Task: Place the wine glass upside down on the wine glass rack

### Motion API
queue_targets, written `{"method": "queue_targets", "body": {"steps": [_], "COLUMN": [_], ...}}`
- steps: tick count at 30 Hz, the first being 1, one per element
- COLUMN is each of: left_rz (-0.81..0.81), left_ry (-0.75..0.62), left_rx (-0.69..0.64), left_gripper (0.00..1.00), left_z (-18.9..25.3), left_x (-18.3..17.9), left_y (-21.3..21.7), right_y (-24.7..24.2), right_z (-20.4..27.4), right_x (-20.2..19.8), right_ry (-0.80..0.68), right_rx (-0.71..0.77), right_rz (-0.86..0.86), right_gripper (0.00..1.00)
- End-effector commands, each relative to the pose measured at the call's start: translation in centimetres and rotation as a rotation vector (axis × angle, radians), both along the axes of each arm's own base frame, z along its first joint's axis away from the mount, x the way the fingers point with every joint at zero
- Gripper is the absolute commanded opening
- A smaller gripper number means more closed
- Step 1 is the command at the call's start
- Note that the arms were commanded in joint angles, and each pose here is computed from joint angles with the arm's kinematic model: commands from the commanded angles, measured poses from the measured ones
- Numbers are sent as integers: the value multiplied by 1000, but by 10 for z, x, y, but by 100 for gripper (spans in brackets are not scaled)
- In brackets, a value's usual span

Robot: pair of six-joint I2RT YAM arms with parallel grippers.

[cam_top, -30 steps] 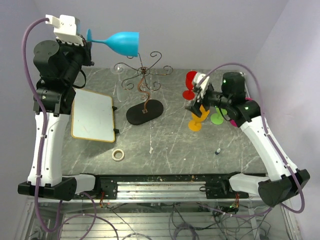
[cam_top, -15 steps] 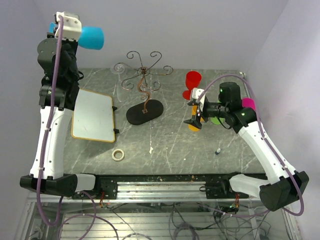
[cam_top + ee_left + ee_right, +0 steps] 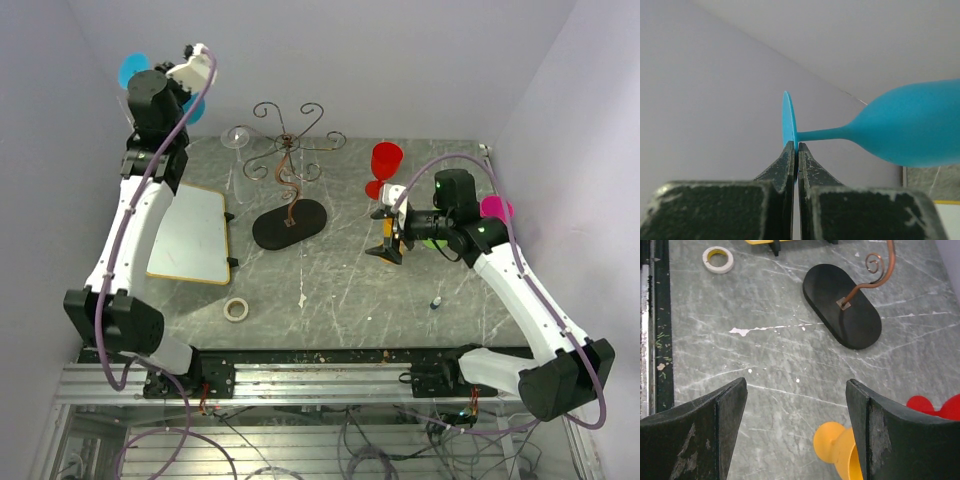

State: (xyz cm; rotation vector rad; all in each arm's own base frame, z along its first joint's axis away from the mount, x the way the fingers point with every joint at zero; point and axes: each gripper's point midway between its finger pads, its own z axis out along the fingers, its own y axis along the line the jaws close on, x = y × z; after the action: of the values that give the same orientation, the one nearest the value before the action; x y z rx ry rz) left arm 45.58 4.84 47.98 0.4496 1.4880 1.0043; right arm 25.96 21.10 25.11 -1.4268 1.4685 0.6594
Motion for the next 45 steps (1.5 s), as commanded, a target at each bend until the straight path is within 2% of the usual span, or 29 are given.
{"method": "queue_targets", "body": {"steps": [1, 6, 11, 16, 27, 34, 45], "left_rz": [-146, -271, -373, -461, -675, -734, -791], "left_ry": [82, 169, 202, 232, 283, 277, 259], "left_rx": [198, 279, 411, 472, 508, 514, 462], "left_gripper": [7, 7, 7, 7, 7, 7, 7], "left_z": [-11, -33, -51, -62, -74, -73, -67], "left_x": [27, 44, 51, 53, 39, 32, 19], "left_y": [-28, -52, -71, -91, -143, -169, -183], "right_y": [6, 6, 4, 3, 0, -2, -4], "right_z": [-9, -8, -10, -11, -15, -15, -20], "right_x": [-9, -12, -7, -5, -1, 0, 4], "right_ry": [28, 26, 16, 7, 19, 31, 52], "right_rx": [16, 22, 10, 11, 14, 27, 29], "right_rz": [73, 85, 60, 50, 38, 33, 22], "right_gripper": [79, 79, 79, 78, 77, 77, 77]}}
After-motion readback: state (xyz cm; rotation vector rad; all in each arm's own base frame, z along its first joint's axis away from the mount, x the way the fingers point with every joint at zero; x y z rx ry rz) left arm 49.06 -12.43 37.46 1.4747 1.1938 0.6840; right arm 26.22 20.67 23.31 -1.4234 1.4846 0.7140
